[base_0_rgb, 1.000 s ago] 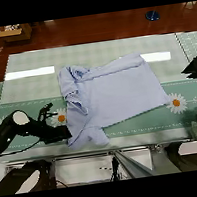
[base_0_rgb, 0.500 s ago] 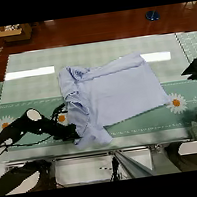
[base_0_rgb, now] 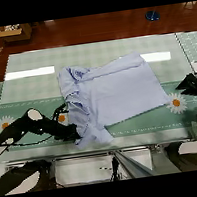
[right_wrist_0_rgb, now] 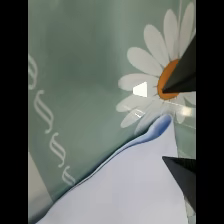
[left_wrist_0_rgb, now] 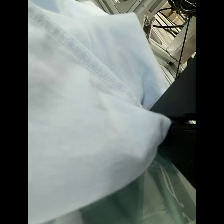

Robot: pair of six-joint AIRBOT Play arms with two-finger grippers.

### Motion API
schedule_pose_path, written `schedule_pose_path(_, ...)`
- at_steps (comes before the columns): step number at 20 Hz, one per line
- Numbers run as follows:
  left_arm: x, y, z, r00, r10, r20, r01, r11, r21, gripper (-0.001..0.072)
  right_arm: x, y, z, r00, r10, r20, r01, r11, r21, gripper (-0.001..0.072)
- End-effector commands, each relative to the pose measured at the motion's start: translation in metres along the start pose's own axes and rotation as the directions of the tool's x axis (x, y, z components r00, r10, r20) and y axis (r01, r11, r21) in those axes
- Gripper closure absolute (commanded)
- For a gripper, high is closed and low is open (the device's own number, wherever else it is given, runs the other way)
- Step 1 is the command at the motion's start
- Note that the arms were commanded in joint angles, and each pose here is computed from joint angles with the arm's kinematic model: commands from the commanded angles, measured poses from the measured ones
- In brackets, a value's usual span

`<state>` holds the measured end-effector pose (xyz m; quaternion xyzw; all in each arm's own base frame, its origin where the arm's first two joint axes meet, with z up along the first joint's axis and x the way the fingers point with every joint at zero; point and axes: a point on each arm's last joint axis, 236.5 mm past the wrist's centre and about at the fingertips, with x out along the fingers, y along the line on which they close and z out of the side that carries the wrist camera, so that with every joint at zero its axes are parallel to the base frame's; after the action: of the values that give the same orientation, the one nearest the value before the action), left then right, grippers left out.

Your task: Fold the shirts.

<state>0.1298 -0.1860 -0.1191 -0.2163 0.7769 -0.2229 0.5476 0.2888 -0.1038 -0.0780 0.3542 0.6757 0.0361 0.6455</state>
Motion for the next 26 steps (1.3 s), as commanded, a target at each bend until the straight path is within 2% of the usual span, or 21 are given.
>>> schedule_pose_path(1, 0.0, 0.0, 0.0, 1.0, -0.001, 0.0, 0.001, 1.0, 0.0, 0.068, 0.028, 0.004, -0.017, 0.998, 0.046, -0.038, -0.045, 0.999, 0.015, 0.0227)
schedule_pose_path(6, 0.0, -0.002, 0.001, 1.0, -0.008, 0.002, 0.008, 1.0, -0.003, 0.068, 0.063, 0.018, -0.029, 0.997, 0.003, -0.081, -0.006, 0.999, -0.034, 0.023)
schedule_pose_path(7, -0.001, -0.004, 0.002, 1.0, -0.015, 0.007, 0.015, 1.0, -0.002, 0.068, 0.068, 0.025, -0.03, 0.996, -0.004, -0.091, -0.002, 0.998, -0.058, 0.0296)
schedule_pose_path(8, -0.002, -0.006, 0.005, 1.0, -0.018, 0.013, 0.018, 1.0, 0.002, 0.068, 0.071, 0.031, -0.032, 0.995, -0.005, -0.103, -0.003, 0.997, -0.082, 0.0435)
schedule_pose_path(9, -0.005, -0.01, 0.009, 0.999, -0.023, 0.025, 0.022, 1.0, 0.022, 0.068, 0.073, 0.041, -0.035, 0.993, 0.008, -0.12, -0.022, 0.993, -0.114, 0.0616)
schedule_pose_path(10, -0.011, -0.016, 0.016, 0.998, -0.028, 0.048, 0.026, 0.998, 0.055, 0.0681, 0.069, 0.055, -0.038, 0.989, 0.038, -0.142, -0.06, 0.986, -0.153, 0.067)
schedule_pose_path(12, -0.036, -0.04, 0.039, 0.99, -0.053, 0.132, 0.035, 0.991, 0.132, 0.0681, 0.046, 0.092, -0.032, 0.984, 0.132, -0.117, -0.158, 0.956, -0.249, 0.0683)
schedule_pose_path(14, -0.092, -0.085, 0.069, 0.951, -0.122, 0.284, 0.04, 0.96, 0.278, 0.0682, 0.0, 0.142, -0.001, 0.969, 0.24, 0.056, -0.208, 0.919, -0.334, 0.0684)
schedule_pose_path(16, -0.186, -0.141, 0.094, 0.838, -0.22, 0.5, -0.009, 0.91, 0.416, 0.0681, -0.067, 0.205, 0.021, 0.899, 0.367, 0.241, -0.226, 0.858, -0.462, 0.0685)
schedule_pose_path(17, -0.24, -0.167, 0.098, 0.752, -0.264, 0.604, -0.067, 0.881, 0.469, 0.0681, -0.107, 0.239, 0.023, 0.842, 0.436, 0.317, -0.22, 0.815, -0.537, 0.0685)
schedule_pose_path(20, -0.414, -0.238, 0.063, 0.383, -0.396, 0.835, -0.289, 0.807, 0.515, 0.0681, -0.232, 0.327, -0.007, 0.632, 0.606, 0.483, -0.109, 0.686, -0.719, 0.0685)
schedule_pose_path(21, -0.463, -0.258, 0.036, 0.255, -0.434, 0.864, -0.364, 0.785, 0.501, 0.0681, -0.268, 0.347, -0.024, 0.56, 0.636, 0.53, -0.051, 0.666, -0.744, 0.0685)
schedule_pose_path(23, -0.53, -0.294, -0.023, 0.054, -0.503, 0.863, -0.484, 0.742, 0.463, 0.0681, -0.333, 0.38, -0.068, 0.406, 0.687, 0.602, 0.068, 0.634, -0.77, 0.0686)
schedule_pose_path(25, -0.564, -0.326, -0.08, -0.065, -0.57, 0.819, -0.571, 0.694, 0.438, 0.0681, -0.381, 0.403, -0.119, 0.274, 0.73, 0.626, 0.17, 0.604, -0.779, 0.0685)
schedule_pose_path(26, -0.571, -0.338, -0.104, -0.097, -0.598, 0.795, -0.603, 0.671, 0.431, 0.0681, -0.397, 0.409, -0.142, 0.229, 0.74, 0.632, 0.21, 0.597, -0.774, 0.0685)
